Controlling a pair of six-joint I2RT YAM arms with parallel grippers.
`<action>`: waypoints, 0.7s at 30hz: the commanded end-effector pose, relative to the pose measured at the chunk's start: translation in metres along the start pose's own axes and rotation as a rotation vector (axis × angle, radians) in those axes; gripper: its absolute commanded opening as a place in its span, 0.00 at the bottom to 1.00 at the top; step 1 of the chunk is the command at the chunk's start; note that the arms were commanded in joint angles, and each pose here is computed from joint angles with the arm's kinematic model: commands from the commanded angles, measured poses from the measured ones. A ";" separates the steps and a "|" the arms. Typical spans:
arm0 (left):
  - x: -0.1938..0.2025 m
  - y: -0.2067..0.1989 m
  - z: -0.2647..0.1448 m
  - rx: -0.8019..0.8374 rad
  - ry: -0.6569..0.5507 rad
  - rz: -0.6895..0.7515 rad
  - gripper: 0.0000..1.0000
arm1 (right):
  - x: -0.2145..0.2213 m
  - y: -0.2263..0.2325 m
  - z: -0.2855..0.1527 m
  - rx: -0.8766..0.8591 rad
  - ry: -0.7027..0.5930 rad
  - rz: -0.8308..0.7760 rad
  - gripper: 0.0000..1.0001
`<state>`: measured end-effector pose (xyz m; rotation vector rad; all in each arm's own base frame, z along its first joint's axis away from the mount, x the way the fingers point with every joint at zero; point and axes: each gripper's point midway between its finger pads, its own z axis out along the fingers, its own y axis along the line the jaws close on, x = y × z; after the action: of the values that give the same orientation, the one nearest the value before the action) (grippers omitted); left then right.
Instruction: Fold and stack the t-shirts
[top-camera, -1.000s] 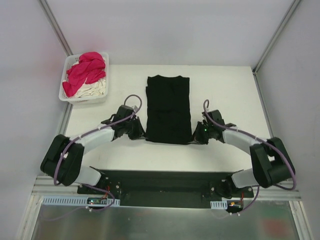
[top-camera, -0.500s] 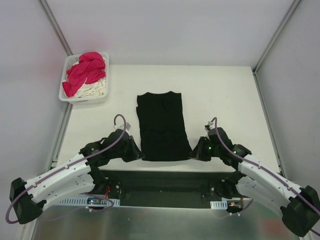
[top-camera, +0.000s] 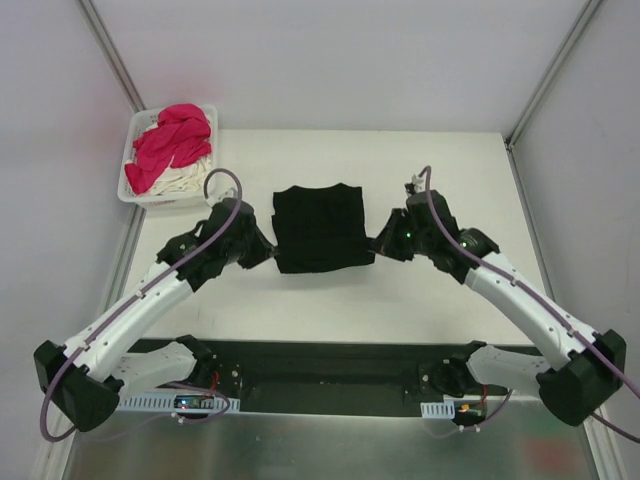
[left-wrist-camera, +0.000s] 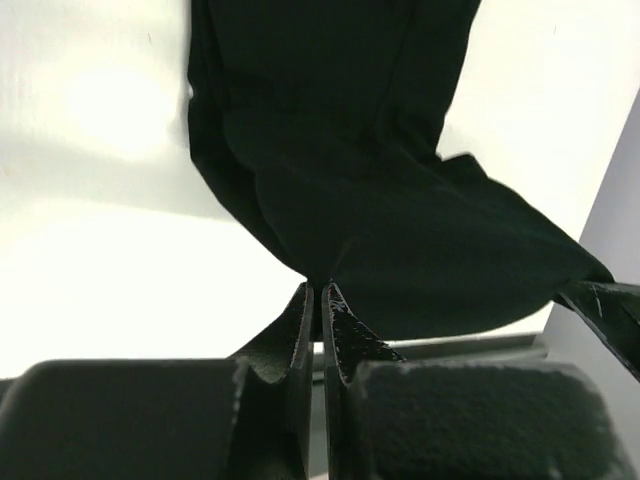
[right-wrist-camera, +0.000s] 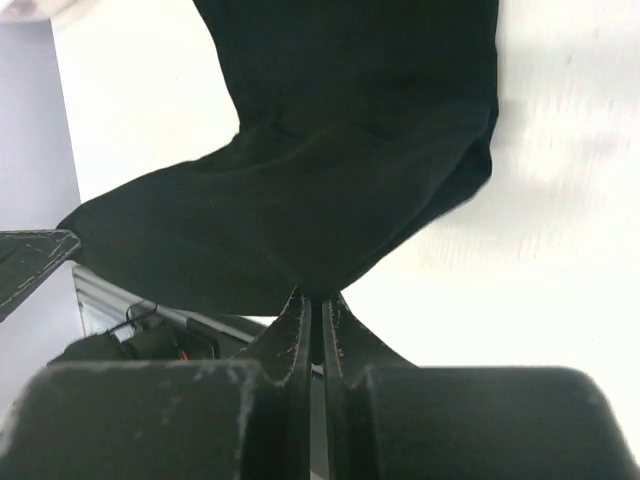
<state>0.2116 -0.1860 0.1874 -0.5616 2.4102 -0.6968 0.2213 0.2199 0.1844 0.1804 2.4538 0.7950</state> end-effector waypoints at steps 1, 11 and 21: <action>-0.052 -0.022 0.002 -0.006 -0.099 0.073 0.00 | -0.049 0.003 0.017 0.060 -0.054 -0.062 0.01; -0.116 -0.049 0.051 0.005 -0.139 0.071 0.00 | -0.127 0.027 0.065 -0.025 -0.057 -0.091 0.01; -0.169 -0.046 0.108 -0.010 -0.152 0.079 0.00 | -0.175 0.023 0.122 -0.053 -0.041 -0.095 0.01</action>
<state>0.3797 -0.1720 0.1924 -0.5602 2.3549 -0.5567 0.3990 0.2437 0.1711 0.1273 2.4808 0.7522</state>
